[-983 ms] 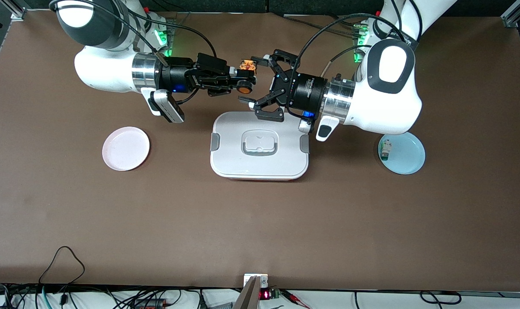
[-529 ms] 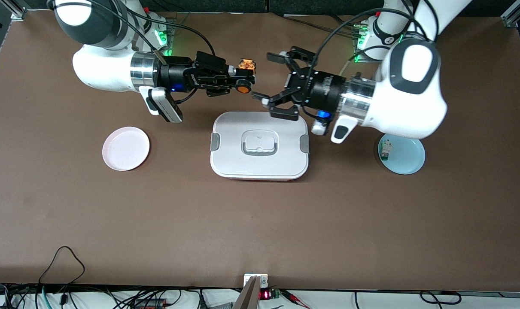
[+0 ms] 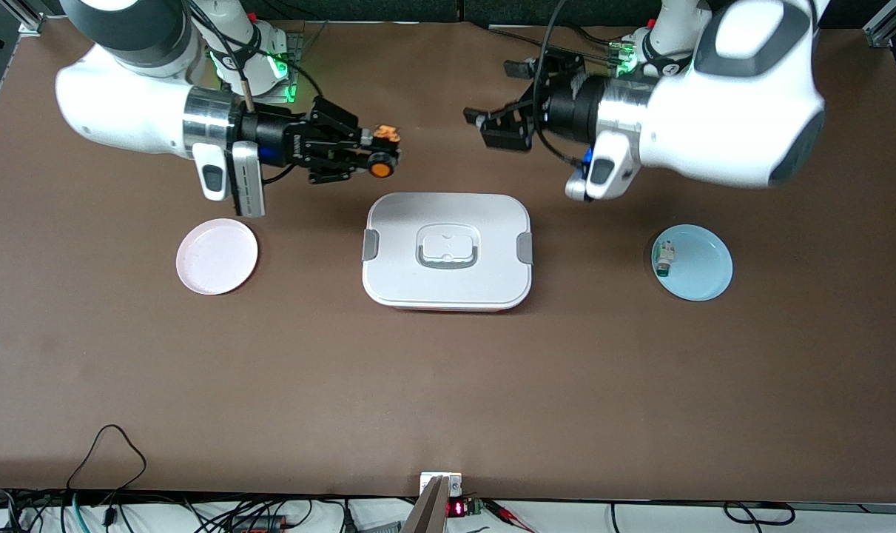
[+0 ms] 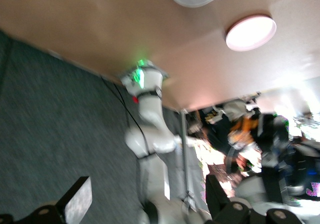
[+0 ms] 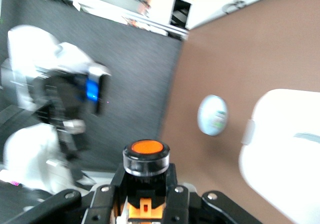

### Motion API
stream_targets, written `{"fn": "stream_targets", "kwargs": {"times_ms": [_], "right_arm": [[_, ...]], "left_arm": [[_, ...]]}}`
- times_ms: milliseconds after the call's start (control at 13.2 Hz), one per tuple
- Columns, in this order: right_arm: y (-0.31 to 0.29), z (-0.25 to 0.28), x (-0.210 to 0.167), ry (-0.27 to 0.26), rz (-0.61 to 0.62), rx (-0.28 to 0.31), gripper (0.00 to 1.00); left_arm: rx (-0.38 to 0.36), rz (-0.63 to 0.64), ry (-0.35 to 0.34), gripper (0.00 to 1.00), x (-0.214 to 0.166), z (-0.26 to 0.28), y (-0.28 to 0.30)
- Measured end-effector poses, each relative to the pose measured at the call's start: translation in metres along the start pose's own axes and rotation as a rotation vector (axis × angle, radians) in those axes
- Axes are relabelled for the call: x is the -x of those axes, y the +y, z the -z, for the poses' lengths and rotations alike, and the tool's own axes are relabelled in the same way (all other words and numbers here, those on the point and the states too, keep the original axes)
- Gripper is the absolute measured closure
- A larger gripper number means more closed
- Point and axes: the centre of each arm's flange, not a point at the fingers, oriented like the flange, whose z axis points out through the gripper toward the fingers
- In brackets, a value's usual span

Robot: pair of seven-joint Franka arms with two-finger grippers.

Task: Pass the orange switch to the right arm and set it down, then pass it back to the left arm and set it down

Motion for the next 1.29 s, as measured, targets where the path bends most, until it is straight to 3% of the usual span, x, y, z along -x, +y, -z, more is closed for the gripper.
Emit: {"fn": "stream_targets", "kwargs": {"times_ms": [378, 680, 831, 1058, 1285], "right_arm": [[0.056, 0.055, 0.0, -0.191, 0.303, 0.312, 0.67], [0.11, 0.096, 0.003, -0.401, 0.497, 0.554, 0.67], [0.133, 0.108, 0.006, -0.524, 0.557, 0.645, 0.67], [0.151, 0.12, 0.01, -0.701, 0.627, 0.761, 0.67], [0.169, 0.129, 0.012, -0.879, 0.719, 0.849, 0.67]], "left_arm": [[-0.151, -0.223, 0.246, 0.0, 0.007, -0.005, -0.023], [-0.26, -0.333, 0.313, 0.0, -0.003, -0.005, -0.034], [-0.315, -0.37, 0.387, 0.0, -0.007, -0.004, -0.038], [-0.425, -0.528, 0.497, 0.0, -0.001, -0.005, -0.045], [-0.501, -0.666, 0.533, 0.0, -0.007, 0.011, -0.055]]}}
